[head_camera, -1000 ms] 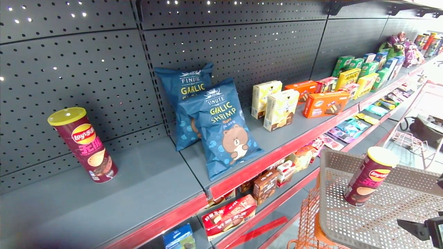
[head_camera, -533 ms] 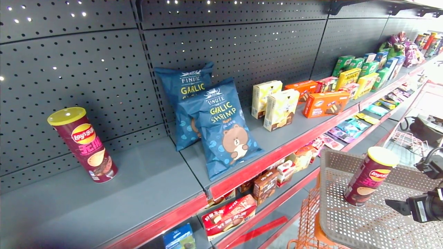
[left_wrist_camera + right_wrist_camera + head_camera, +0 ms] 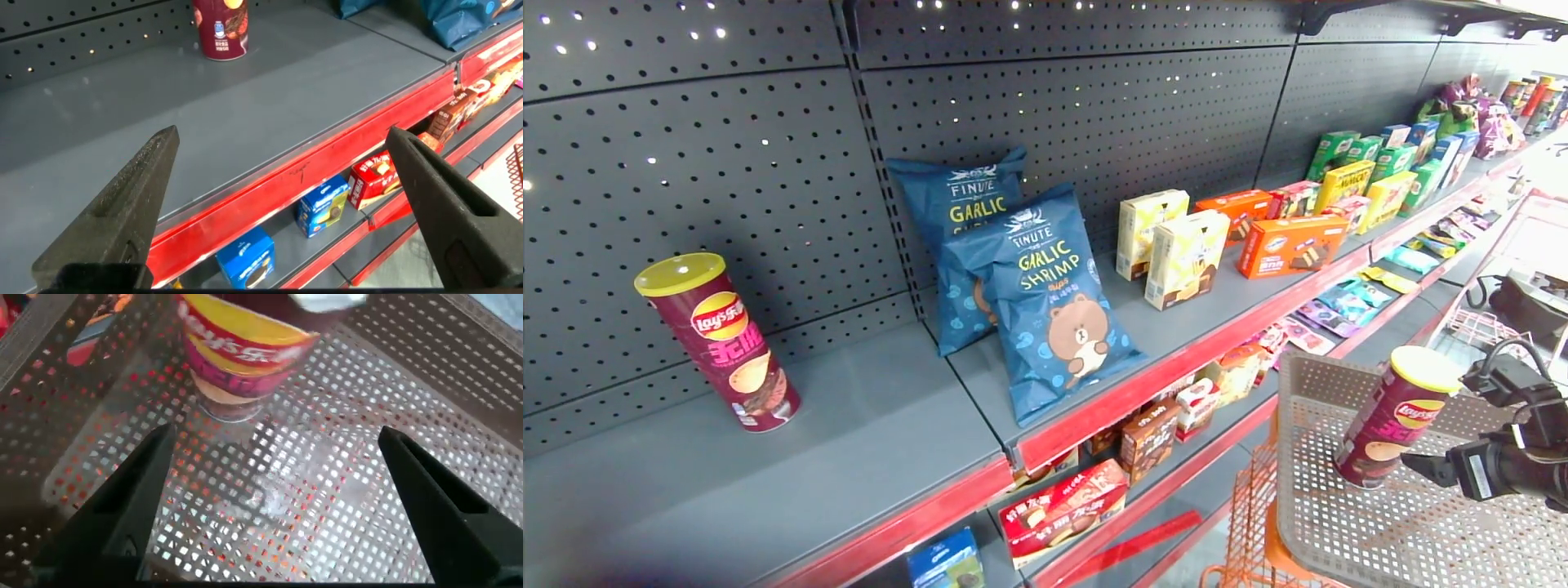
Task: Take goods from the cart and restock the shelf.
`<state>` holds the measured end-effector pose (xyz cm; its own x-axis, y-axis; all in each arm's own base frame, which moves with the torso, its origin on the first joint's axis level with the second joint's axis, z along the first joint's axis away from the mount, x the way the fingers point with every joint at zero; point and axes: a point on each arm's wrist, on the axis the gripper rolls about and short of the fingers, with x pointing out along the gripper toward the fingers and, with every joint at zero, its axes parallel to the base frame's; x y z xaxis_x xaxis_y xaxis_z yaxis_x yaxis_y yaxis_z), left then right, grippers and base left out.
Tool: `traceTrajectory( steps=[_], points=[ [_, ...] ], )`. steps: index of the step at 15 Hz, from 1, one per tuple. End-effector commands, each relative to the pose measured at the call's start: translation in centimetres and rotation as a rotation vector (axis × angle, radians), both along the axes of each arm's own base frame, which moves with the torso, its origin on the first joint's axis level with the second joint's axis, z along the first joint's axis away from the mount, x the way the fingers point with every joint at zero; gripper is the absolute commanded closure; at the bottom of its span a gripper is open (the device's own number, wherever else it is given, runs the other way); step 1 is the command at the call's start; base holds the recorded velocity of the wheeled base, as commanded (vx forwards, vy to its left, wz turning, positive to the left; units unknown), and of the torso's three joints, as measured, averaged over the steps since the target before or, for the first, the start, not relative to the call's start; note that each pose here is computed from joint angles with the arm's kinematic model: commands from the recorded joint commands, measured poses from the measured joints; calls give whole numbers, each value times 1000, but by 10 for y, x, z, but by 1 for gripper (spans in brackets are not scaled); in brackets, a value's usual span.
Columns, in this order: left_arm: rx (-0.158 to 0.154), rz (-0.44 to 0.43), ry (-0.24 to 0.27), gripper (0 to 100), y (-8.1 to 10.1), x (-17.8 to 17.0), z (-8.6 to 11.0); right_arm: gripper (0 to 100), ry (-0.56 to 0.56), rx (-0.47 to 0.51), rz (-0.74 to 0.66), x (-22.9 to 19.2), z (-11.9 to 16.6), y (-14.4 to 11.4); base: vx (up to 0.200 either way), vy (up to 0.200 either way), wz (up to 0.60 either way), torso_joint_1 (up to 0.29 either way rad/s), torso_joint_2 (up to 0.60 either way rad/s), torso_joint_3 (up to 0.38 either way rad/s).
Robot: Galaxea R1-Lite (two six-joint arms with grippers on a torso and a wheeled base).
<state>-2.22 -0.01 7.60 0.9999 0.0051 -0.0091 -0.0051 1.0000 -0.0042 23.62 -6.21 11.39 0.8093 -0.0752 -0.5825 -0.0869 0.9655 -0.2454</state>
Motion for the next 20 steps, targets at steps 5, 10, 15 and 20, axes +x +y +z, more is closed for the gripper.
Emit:
traceTrajectory(
  steps=[5,10,15,20],
  points=[
    [0,1,0,0,0,0,0,0,-11,9,41,24,-10,-6,0,0,0,0,0,0],
    [0,1,0,0,0,0,0,0,-21,1,173,62,-21,-10,0,0,0,0,0,0],
    [0,1,0,0,0,0,0,100,-85,26,342,144,-39,11,0,0,0,0,0,0],
    [0,1,-1,0,0,0,0,100,-93,1,346,129,-37,10,0,0,0,0,0,0]
  ],
)
